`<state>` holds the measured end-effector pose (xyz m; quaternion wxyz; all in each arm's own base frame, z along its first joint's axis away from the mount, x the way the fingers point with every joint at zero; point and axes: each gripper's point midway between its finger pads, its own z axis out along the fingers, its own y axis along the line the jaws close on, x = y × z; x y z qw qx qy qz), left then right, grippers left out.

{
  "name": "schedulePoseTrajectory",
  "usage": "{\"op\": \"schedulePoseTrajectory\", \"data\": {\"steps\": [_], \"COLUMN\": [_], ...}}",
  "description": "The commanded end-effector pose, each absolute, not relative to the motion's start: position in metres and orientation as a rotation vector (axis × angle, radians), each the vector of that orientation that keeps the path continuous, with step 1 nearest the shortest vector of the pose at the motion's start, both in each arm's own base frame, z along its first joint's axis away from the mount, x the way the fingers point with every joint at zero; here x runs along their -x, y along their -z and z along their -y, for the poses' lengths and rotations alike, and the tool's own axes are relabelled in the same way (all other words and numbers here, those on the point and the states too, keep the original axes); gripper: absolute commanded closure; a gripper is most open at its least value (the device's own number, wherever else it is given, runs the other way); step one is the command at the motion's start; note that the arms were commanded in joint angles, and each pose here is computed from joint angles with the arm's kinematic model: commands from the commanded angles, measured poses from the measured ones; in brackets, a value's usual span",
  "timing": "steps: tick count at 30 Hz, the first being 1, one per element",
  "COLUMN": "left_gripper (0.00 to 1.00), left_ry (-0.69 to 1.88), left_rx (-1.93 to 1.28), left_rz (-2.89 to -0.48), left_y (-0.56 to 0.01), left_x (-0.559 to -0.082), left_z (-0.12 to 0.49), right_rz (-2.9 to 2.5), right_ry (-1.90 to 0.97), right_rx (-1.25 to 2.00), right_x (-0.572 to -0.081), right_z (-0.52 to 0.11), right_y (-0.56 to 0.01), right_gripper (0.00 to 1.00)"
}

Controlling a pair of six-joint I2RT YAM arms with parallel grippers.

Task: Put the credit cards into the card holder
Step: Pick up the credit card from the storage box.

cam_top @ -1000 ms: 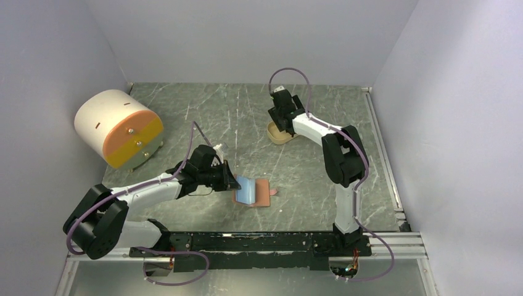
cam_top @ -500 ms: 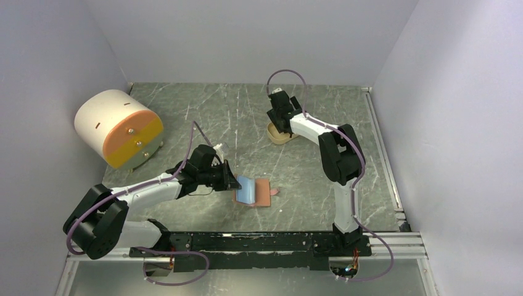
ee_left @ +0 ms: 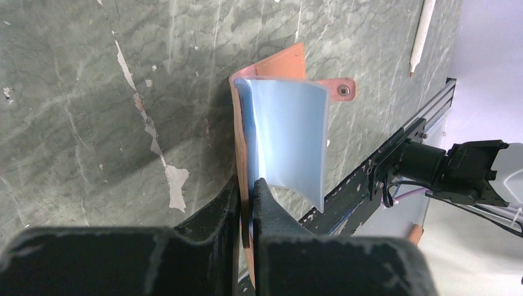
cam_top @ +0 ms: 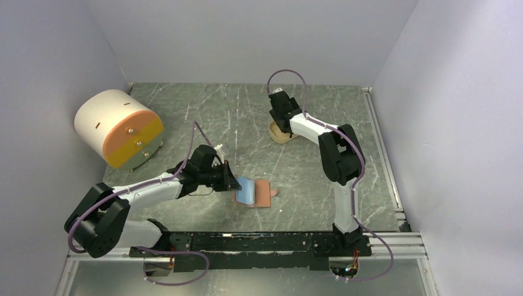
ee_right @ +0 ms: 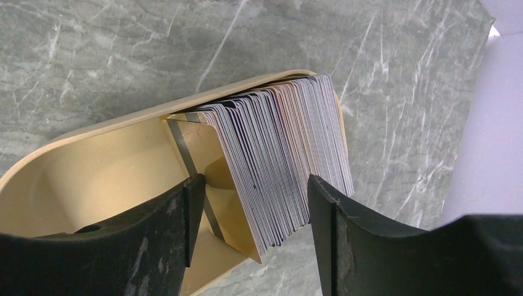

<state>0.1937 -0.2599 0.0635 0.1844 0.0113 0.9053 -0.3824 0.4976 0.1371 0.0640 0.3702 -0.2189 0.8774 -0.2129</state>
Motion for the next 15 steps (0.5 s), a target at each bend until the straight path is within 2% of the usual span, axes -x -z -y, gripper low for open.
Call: {"op": "schedulePoseTrajectory", "data": {"steps": [1, 15], "left_gripper": [0.91, 0.91], "left_ry": [1.135, 1.154], "left_rx": [-0.062, -0.057], "left_rz": [-2.527, -2.530], "left_y": [-0.069, -0.067], "left_x": [-0.192, -0.190], "left_z": [0.268, 0.269], "right_rz": [-2.205, -2.190], "right_ry": [0.602, 0.585], "right_rx": [0.492, 0.475], "right_x": [-0.504, -0.505], "right_z": [-0.122, -0.124], "right_y": [-0.095, -0.108], "right_gripper": [0.36, 0.48]}}
